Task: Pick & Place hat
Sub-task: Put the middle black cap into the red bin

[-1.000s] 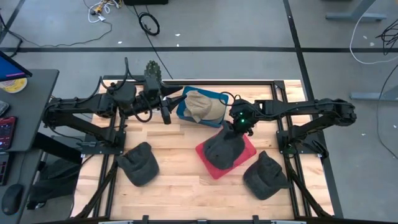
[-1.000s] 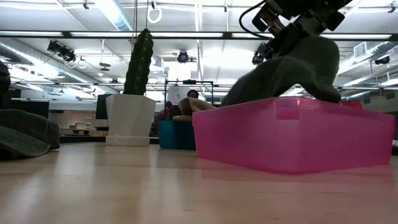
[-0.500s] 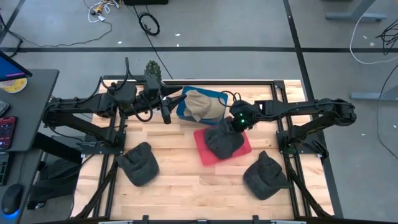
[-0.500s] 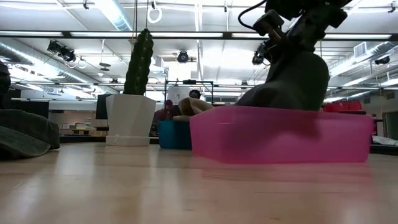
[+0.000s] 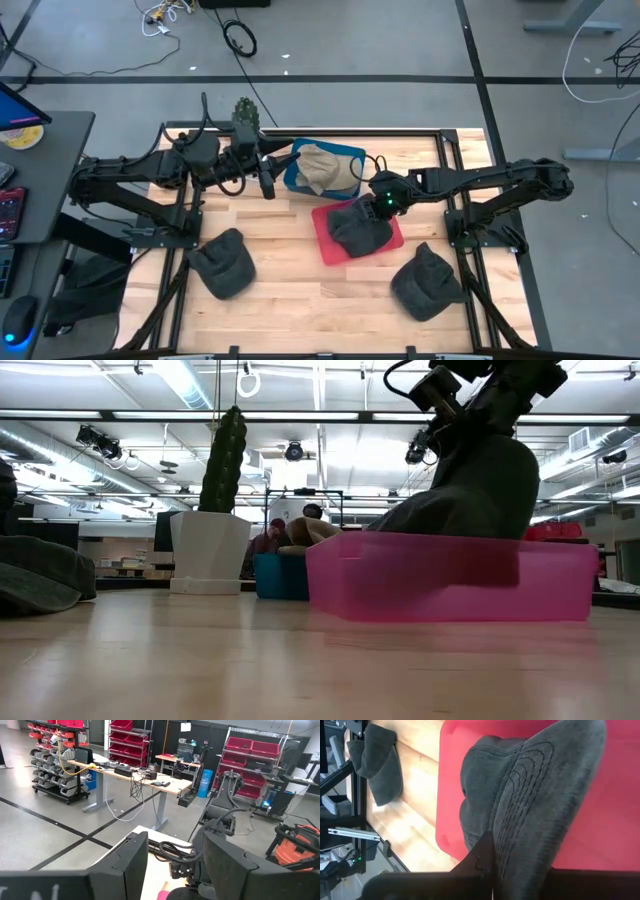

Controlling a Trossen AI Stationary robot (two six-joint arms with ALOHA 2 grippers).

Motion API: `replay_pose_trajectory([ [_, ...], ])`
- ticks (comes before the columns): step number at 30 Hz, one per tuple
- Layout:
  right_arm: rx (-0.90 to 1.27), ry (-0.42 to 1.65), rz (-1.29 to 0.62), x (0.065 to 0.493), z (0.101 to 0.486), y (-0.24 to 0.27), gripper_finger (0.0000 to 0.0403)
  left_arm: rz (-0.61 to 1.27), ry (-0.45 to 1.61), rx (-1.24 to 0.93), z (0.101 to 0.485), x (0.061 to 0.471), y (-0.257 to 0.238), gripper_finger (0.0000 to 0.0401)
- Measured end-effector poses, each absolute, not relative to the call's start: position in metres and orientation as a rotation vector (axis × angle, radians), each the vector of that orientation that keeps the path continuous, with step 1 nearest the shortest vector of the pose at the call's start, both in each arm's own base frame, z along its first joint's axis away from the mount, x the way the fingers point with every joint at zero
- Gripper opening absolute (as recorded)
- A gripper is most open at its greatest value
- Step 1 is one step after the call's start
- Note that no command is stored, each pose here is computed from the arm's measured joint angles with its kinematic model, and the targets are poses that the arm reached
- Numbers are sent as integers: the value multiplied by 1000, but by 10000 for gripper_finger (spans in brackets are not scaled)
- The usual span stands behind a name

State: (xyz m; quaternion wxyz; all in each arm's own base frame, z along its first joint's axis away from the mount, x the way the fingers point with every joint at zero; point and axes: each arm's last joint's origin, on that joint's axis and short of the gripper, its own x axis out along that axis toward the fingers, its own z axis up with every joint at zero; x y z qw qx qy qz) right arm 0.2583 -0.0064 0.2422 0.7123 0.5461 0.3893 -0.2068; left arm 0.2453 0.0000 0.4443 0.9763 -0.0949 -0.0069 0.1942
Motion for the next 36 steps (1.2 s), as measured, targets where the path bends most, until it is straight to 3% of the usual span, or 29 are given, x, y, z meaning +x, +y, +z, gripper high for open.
replay_pose_trajectory([
  [10, 1304, 743, -462, 266, 248, -1, 9, 391, -14, -191, 444, 245, 0, 190],
  [27, 1294, 764, -461, 294, 220, 11, 10, 391, -16, -196, 444, 245, 0, 190],
  [32, 1273, 777, -503, 292, 217, 11, 27, 391, -16, -197, 444, 245, 0, 190],
  [36, 1277, 793, -491, 292, 217, 11, 65, 391, -16, -198, 444, 245, 0, 190],
])
